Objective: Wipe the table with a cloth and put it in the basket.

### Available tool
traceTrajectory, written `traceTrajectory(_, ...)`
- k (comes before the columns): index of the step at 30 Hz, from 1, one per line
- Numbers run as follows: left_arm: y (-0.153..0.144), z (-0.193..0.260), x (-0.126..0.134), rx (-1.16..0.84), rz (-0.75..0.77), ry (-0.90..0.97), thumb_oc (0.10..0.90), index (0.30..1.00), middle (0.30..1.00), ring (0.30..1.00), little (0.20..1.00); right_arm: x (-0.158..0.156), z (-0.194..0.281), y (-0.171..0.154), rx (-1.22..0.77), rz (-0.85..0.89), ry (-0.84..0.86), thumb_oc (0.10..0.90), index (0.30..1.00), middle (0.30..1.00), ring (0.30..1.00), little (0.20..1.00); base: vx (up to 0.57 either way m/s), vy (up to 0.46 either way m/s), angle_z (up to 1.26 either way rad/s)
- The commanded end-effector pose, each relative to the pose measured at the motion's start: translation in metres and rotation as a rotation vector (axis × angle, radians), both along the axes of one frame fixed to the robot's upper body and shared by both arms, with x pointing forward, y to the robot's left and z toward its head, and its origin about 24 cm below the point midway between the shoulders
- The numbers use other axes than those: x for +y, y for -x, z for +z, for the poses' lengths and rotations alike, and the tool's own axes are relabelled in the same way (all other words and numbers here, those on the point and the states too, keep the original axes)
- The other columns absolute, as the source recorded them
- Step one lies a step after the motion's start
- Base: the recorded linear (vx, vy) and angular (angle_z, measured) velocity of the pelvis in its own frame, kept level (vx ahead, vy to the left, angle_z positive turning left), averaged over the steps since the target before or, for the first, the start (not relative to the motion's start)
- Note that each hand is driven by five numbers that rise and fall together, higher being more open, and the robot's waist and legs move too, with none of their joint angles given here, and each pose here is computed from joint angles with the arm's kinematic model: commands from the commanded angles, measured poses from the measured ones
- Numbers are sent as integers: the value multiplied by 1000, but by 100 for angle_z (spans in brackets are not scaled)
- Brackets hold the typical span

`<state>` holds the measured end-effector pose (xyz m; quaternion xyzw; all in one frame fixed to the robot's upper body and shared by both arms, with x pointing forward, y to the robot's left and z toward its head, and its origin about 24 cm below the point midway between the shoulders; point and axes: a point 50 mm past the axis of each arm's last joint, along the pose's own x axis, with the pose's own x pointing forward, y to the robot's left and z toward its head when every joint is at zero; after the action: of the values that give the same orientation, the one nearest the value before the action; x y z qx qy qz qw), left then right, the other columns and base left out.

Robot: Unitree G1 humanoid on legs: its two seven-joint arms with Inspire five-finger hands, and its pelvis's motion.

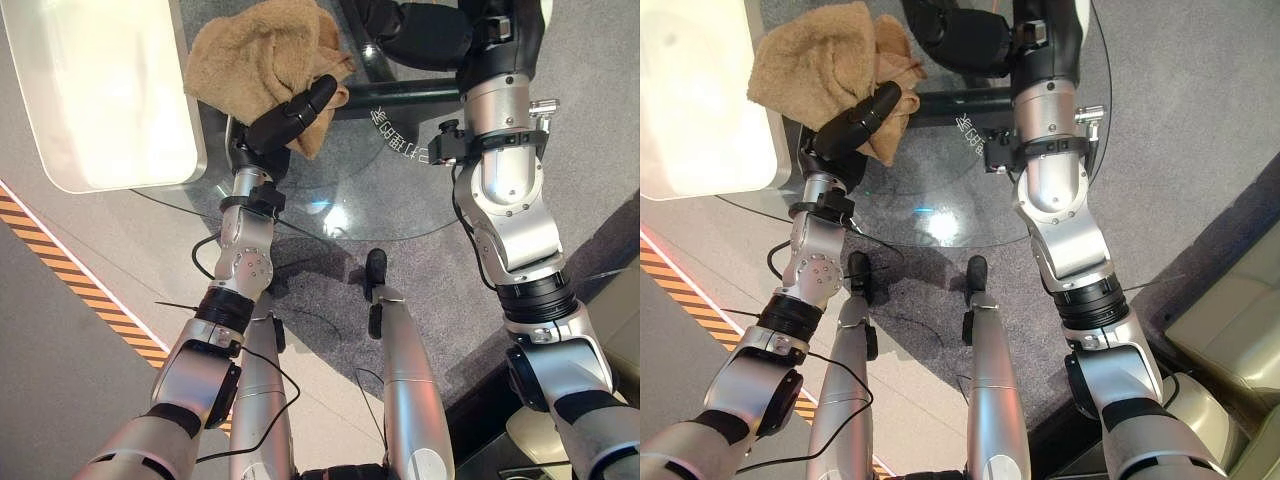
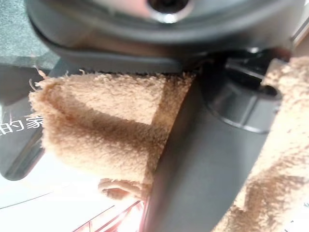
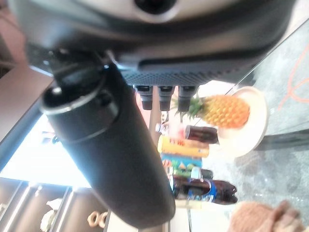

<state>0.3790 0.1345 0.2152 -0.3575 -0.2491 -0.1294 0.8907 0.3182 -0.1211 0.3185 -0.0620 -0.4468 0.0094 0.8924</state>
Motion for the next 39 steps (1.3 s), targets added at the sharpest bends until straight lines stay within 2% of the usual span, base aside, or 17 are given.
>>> traceTrajectory(1, 17, 72, -3, -353, -7, -22, 100, 300, 300, 300, 200, -13, 41, 39, -306, 60, -118, 800, 900, 900, 900, 900, 0, 0, 0)
traceTrajectory(12, 17, 76, 8, -385, 8, -4, 100, 300, 300, 300, 200, -25, 35, 28, -235, -29, -150, 800, 900, 900, 900, 900, 0, 0, 0)
traceTrajectory(26, 22, 87, 24, -455, 33, 33, 100, 300, 300, 300, 200, -63, -6, -9, 41, -196, -265, 800, 900, 900, 900, 900, 0, 0, 0)
traceTrajectory(39, 23, 93, 43, -497, 49, 34, 100, 300, 300, 300, 200, -99, -37, -27, 189, -374, -326, 800, 900, 900, 900, 900, 0, 0, 0)
